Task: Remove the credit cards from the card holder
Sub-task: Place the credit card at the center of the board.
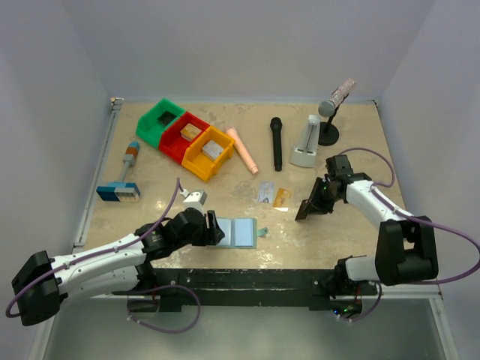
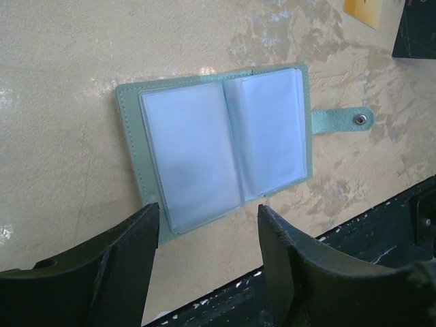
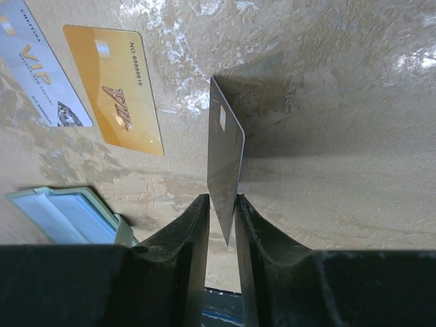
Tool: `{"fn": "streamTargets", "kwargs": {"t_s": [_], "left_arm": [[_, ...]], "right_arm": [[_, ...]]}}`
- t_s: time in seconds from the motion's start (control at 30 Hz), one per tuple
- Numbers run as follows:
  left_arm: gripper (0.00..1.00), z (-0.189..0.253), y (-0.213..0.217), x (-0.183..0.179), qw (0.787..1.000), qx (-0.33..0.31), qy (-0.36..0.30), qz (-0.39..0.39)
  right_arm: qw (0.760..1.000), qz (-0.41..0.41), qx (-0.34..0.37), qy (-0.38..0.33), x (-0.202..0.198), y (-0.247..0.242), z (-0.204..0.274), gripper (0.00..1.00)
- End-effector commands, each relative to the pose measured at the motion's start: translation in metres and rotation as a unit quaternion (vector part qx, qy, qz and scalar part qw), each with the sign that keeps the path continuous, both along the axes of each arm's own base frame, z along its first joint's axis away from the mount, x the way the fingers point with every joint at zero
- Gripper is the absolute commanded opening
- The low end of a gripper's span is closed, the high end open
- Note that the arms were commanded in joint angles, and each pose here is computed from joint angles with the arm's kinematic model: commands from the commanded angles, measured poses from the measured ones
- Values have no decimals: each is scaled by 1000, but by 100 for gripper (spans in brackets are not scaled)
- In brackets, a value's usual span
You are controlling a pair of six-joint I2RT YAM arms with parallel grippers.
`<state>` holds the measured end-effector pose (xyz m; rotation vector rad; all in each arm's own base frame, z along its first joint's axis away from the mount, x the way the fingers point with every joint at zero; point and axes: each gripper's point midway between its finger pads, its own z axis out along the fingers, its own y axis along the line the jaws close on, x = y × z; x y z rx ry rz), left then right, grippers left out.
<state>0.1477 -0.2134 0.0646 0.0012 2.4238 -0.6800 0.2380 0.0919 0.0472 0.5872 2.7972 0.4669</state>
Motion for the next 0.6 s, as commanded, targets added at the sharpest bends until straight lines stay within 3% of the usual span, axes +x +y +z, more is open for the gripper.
{"fn": "streamTargets", "kwargs": {"t_s": [0.0,0.57], "left_arm": [[64,12,-7,4,1000,-7,-13,-11],[64,16,-9,3,1000,-6,-16,-22]], "right_arm": [[1000,2,-8,-19,13,-3,12,27],[1000,12,-15,-17,16,-6,15,39]]}}
